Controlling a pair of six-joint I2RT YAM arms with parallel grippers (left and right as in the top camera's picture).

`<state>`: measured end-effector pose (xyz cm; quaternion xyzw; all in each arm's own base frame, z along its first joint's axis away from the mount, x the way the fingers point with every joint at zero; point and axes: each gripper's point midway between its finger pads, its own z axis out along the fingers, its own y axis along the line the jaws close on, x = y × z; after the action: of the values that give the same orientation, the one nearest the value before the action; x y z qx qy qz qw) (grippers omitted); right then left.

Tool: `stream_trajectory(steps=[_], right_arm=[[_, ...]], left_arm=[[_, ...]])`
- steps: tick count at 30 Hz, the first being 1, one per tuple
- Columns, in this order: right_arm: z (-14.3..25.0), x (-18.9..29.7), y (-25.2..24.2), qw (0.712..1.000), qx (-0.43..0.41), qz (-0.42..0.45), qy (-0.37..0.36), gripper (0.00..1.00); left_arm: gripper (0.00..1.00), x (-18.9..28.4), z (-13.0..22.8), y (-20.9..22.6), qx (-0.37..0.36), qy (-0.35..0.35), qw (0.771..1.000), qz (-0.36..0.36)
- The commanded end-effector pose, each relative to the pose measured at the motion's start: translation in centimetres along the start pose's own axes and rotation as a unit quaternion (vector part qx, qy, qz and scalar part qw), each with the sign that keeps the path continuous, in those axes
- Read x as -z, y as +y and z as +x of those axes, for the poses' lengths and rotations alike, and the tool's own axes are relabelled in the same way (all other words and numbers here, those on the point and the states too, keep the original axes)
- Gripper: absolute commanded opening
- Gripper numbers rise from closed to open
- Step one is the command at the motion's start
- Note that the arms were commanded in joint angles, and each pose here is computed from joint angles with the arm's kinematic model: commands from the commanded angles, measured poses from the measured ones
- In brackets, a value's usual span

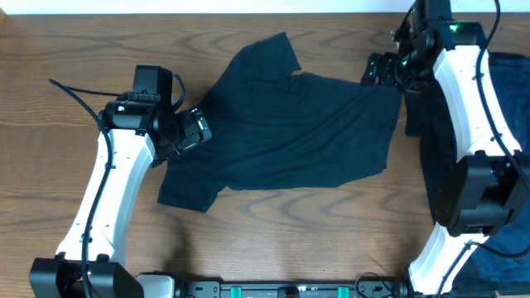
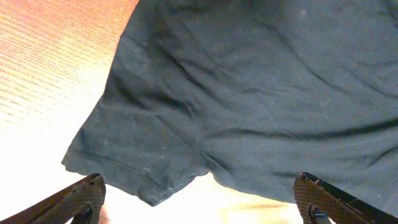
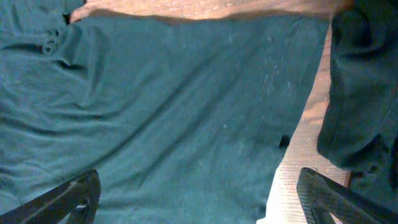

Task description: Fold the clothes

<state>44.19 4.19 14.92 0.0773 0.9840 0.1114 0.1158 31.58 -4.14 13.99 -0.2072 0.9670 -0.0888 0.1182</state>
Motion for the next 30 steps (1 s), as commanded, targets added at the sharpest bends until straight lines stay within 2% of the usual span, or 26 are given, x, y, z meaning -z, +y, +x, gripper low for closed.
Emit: stream_trajectory(steps=[1,5,13,14,15,17,18,19,23,27,30], right_arm=[[0.1,-0.2,0.3,1.0,-0.001,-0.007,0.004,0.99],[0.1,-0.2,0.3,1.0,-0.001,-0.007,0.004,0.99],[0.1,-0.2,0.3,1.0,0.0,-0.007,0.004,0.99],[0.1,-0.2,0.3,1.0,0.0,-0.007,0.004,0.99],[0.1,-0.2,0.3,1.0,0.0,-0.007,0.004,0.99],[0.1,-0.2,0.3,1.0,-0.001,-0.007,0.004,0.99],[0.1,-0.2,0.3,1.0,0.0,-0.007,0.004,0.99],[0.1,-0.2,0.3,1.0,0.0,-0.007,0.004,0.99],[0.1,-0.2,0.3,1.0,-0.001,-0.007,0.004,0.99],[0.1,-0.2,0.3,1.0,-0.001,-0.007,0.004,0.99],[0.1,-0.2,0.3,1.0,-0.001,-0.007,0.004,0.99]], left_arm=[[0.98,-0.2,0.0,0.0,-0.003,0.004,1.0,-0.002],[0.98,-0.2,-0.1,-0.2,0.007,0.002,1.0,0.002],[0.98,0.2,-3.9,-2.4,0.0,-0.076,0.996,0.048],[0.87,0.3,-4.4,-2.5,-0.009,-0.088,0.995,0.047],[0.6,0.4,-5.2,-2.5,-0.009,-0.105,0.993,0.043],[0.3,0.6,-6.8,-2.4,-0.009,-0.14,0.989,0.034],[0.1,0.7,-7.5,-2.3,-0.008,-0.156,0.987,0.029],[0.06,0.8,-8.2,-2.2,-0.007,-0.17,0.985,0.024],[0.06,0.2,-9.9,-2.7,-0.045,-0.196,0.979,0.019],[0.06,-3.2,-10.4,-2.1,-0.069,-0.175,0.982,-0.006],[0.06,-6.7,-10.8,0.0,-0.058,-0.151,0.986,-0.049]])
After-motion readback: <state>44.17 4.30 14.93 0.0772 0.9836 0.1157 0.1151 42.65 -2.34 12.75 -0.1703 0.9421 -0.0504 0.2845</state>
